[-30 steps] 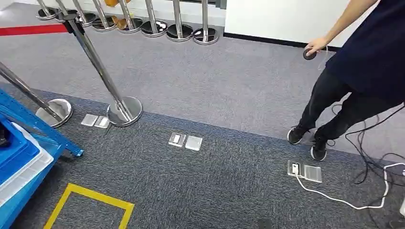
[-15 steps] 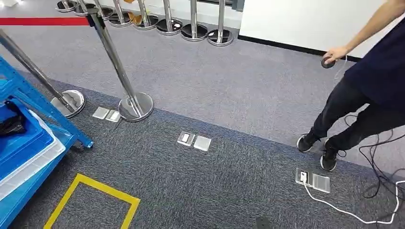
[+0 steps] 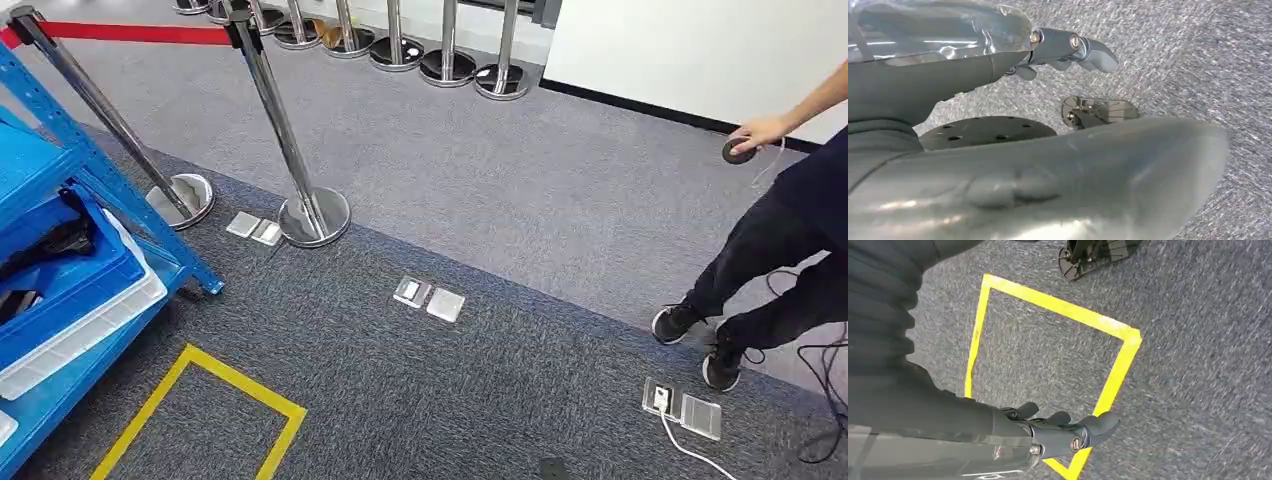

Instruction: Take the parts from the cabinet and place them on the table.

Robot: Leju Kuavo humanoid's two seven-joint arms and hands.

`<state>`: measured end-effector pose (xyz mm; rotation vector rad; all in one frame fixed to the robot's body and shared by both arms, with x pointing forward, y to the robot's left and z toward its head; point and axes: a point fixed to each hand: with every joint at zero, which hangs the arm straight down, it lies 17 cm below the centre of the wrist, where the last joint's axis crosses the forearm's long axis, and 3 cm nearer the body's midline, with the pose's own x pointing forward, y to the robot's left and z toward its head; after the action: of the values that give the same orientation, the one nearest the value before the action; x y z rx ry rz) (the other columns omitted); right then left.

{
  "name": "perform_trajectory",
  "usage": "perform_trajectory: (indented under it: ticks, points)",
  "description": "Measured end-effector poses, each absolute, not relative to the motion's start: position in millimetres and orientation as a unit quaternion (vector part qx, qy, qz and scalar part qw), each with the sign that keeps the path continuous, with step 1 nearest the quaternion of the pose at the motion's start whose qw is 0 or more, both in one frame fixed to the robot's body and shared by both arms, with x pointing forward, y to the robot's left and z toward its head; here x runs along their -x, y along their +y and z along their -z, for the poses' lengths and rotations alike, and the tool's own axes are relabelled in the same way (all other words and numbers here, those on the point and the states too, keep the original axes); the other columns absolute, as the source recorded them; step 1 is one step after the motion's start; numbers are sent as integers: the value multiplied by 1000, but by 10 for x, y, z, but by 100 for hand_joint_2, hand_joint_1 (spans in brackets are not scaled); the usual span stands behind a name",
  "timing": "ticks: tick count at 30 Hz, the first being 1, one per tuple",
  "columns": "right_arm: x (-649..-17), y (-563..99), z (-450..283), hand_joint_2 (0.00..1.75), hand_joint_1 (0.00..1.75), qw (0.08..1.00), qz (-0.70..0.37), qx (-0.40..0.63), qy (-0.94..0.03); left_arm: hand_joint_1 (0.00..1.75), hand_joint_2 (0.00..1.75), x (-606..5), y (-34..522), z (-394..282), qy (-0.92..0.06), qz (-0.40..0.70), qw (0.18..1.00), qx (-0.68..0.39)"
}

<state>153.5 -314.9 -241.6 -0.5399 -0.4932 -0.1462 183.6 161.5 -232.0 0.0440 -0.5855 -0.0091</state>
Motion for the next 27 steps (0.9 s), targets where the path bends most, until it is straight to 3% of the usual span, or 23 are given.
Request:
perform_trajectory:
  ticks: [27]
  points:
    - [-1521, -3107, 2434, 175, 0, 935, 55, 257, -239, 0, 0, -1765, 1612, 2335, -285, 2, 958, -23]
